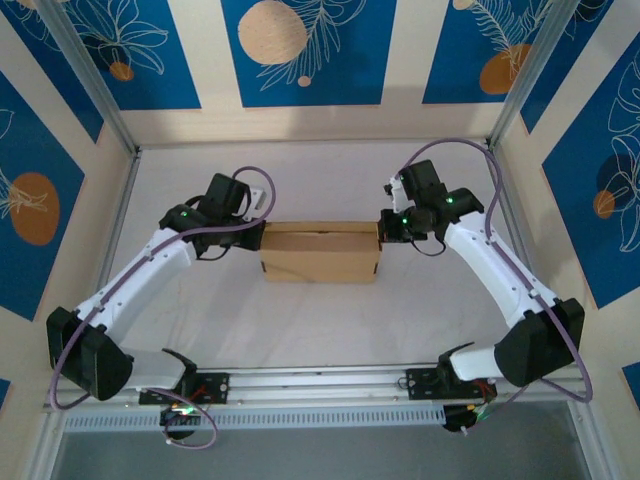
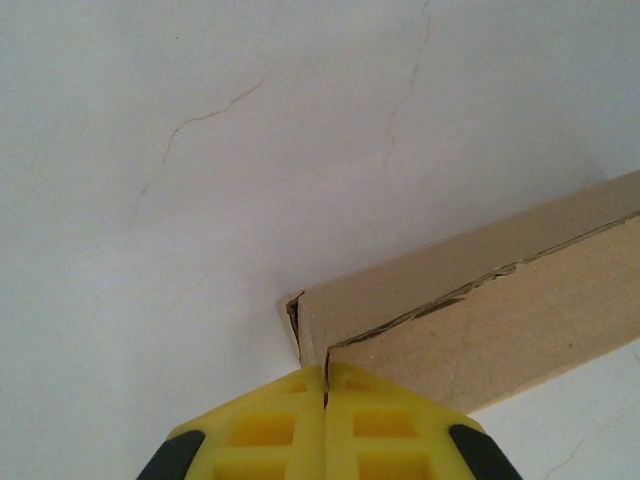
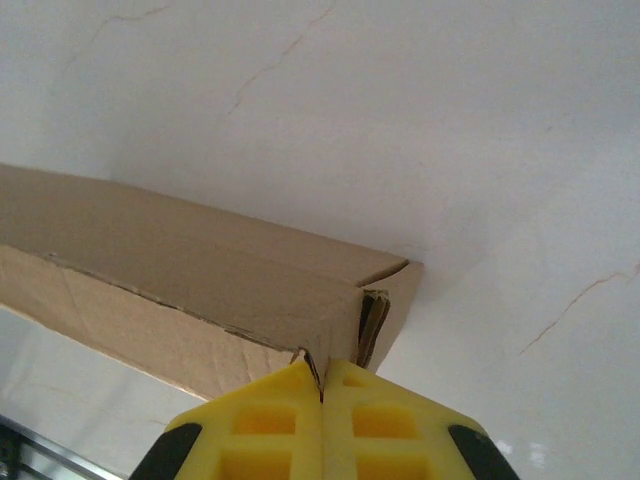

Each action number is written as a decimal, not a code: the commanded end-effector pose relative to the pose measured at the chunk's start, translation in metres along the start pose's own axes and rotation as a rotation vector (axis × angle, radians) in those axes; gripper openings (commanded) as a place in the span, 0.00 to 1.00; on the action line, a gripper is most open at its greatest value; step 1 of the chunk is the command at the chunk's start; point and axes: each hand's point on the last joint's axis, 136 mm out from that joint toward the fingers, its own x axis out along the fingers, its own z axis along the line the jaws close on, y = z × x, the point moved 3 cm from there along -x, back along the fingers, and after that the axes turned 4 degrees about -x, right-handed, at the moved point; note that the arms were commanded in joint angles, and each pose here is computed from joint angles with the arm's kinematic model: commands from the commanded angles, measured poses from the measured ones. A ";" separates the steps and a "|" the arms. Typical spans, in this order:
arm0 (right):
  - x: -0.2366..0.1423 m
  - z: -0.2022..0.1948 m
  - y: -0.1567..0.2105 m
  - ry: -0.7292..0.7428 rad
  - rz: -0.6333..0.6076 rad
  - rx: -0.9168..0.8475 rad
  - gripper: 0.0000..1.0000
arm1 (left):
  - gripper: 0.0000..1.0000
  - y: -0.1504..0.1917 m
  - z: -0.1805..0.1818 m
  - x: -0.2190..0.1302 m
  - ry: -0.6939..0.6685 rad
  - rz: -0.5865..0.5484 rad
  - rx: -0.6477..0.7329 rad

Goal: Fold the paper box

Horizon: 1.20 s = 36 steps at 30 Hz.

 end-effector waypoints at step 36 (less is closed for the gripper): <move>0.014 -0.007 0.038 0.039 -0.128 0.128 0.00 | 0.00 0.022 0.001 0.008 0.139 -0.200 -0.274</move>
